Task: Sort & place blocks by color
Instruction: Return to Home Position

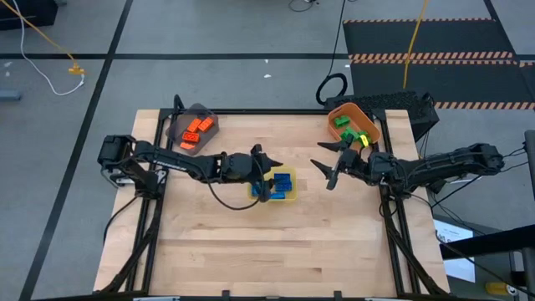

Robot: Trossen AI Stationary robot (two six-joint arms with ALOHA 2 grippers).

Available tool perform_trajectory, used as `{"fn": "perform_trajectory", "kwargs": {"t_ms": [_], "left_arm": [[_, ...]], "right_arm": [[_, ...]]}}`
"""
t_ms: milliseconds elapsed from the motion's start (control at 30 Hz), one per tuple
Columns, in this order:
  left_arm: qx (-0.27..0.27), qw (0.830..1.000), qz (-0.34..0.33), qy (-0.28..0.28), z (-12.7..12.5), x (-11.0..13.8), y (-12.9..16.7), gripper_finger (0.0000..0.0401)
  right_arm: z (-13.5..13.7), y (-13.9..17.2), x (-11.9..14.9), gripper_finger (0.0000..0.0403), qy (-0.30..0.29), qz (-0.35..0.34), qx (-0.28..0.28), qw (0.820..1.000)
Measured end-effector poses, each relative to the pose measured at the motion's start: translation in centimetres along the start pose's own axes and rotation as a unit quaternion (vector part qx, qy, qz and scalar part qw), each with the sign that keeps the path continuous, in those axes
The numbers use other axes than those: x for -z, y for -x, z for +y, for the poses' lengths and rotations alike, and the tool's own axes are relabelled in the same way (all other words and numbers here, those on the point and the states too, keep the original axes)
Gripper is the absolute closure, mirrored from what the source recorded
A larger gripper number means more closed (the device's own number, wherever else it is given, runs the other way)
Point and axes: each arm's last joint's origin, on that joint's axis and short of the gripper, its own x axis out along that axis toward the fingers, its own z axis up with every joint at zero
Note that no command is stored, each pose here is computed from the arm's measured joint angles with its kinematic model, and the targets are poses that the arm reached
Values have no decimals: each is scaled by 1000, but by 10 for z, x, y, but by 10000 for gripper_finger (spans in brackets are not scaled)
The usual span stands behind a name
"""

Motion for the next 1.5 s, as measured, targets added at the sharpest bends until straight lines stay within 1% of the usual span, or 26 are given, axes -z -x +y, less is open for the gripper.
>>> {"fn": "perform_trajectory", "kwargs": {"t_ms": [100, 267, 333, 433, 467, 533, 667, 767, 900, 1000, 1133, 1267, 1367, 1500], "left_arm": [[2, 1000, -16, 3, -1, -3, 0, 169], [2, 1000, -17, 0, -1, -3, 0, 182], [2, 1000, -17, 0, -1, -3, 0, 186], [13, 1000, -16, 1, -1, -3, 0, 189], [19, 1000, -16, 0, -2, -3, 0, 189], [28, 999, -16, -1, -2, -3, 0, 190], [30, 1000, -5, -3, -2, -1, 0, 190], [29, 999, 13, -7, -1, -3, 7, 190], [30, 999, -12, -14, 3, -20, 27, 190], [30, 999, -32, -23, 4, -30, 39, 190], [30, 998, -43, -31, 6, -35, 50, 190], [24, 999, -21, -32, 11, -18, 57, 190], [19, 999, -38, -13, 15, -8, 66, 190], [20, 998, -65, 5, 19, 12, 79, 190]], "right_arm": [[0, -1, 0, 124, 2, -1, 2, 1000], [0, 0, -2, 124, -5, -11, -4, 1000], [2, -1, 0, 124, 2, -6, -43, 999], [5, -1, 2, 124, 9, -7, -140, 990], [6, -1, 1, 124, 7, -12, -165, 986], [6, -1, 1, 124, 3, -15, -187, 982], [3, -2, 7, 124, -2, 17, -183, 983], [0, -1, 9, 124, -11, 34, -175, 984], [-6, 3, 6, 124, -26, 32, -164, 986], [-10, 7, 4, 124, -26, 32, -149, 988], [-13, 13, 5, 124, -21, 53, -137, 989], [-14, 17, 7, 124, -33, 71, -137, 987], [-15, 19, 9, 124, -36, 82, -137, 986], [-16, 25, 17, 124, -48, 64, -136, 987]]}}
